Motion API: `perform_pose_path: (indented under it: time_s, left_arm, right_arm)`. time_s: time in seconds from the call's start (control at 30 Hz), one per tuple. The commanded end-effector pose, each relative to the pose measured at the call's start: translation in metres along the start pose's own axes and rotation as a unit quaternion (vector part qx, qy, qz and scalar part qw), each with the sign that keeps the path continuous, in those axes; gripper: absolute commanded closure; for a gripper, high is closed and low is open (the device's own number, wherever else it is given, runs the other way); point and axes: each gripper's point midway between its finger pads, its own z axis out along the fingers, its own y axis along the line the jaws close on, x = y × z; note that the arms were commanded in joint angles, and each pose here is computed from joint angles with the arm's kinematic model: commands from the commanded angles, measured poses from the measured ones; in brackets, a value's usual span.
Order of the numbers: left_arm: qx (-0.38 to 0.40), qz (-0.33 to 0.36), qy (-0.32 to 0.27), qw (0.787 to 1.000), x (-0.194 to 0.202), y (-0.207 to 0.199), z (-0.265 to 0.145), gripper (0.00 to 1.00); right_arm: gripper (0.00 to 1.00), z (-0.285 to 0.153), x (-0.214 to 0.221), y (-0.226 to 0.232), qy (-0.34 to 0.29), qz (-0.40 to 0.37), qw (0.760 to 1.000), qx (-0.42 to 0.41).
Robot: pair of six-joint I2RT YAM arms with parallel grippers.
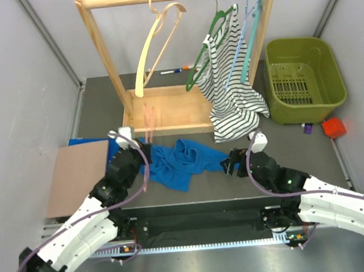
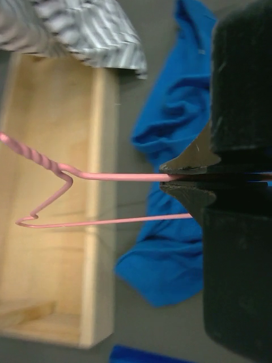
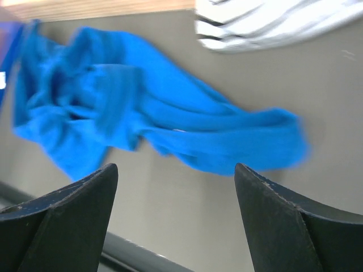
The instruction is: Place the tank top on the hanger
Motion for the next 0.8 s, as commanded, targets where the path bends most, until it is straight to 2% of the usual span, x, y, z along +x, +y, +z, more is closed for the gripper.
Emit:
perform_pose_path:
  time_s: [0.0, 0.13, 0.27, 0.53, 0.77]
  left_arm:
    - [-0.045, -0.003, -0.010, 0.999, 0.032, -0.003, -0.012, 1.00]
    - [-0.042, 0.001, -0.017, 0.999, 0.053, -0.016, -0.022, 1.00]
    - [-0.017, -0.001, -0.009, 1.000, 0.066, -0.048, -0.030, 1.00]
    - [-0.013, 0.004, -0.009, 1.000, 0.080, -0.081, -0.034, 1.00]
    - [0.005, 0.001, -0.006, 1.000, 0.088, -0.107, -0.037, 1.00]
  right_arm:
    - [0.17, -0.008, -0.048, 0.085, -0.062, 0.020, 0.993, -0.101]
    - [0.17, -0.006, -0.057, 0.124, -0.077, 0.023, 0.988, -0.132]
    - [0.18, 0.000, -0.069, 0.157, -0.093, 0.039, 0.982, -0.158]
    - [0.19, 0.012, -0.066, 0.194, -0.095, 0.052, 0.976, -0.188]
    - [0.20, 0.039, -0.049, 0.208, -0.081, 0.032, 0.981, -0.173]
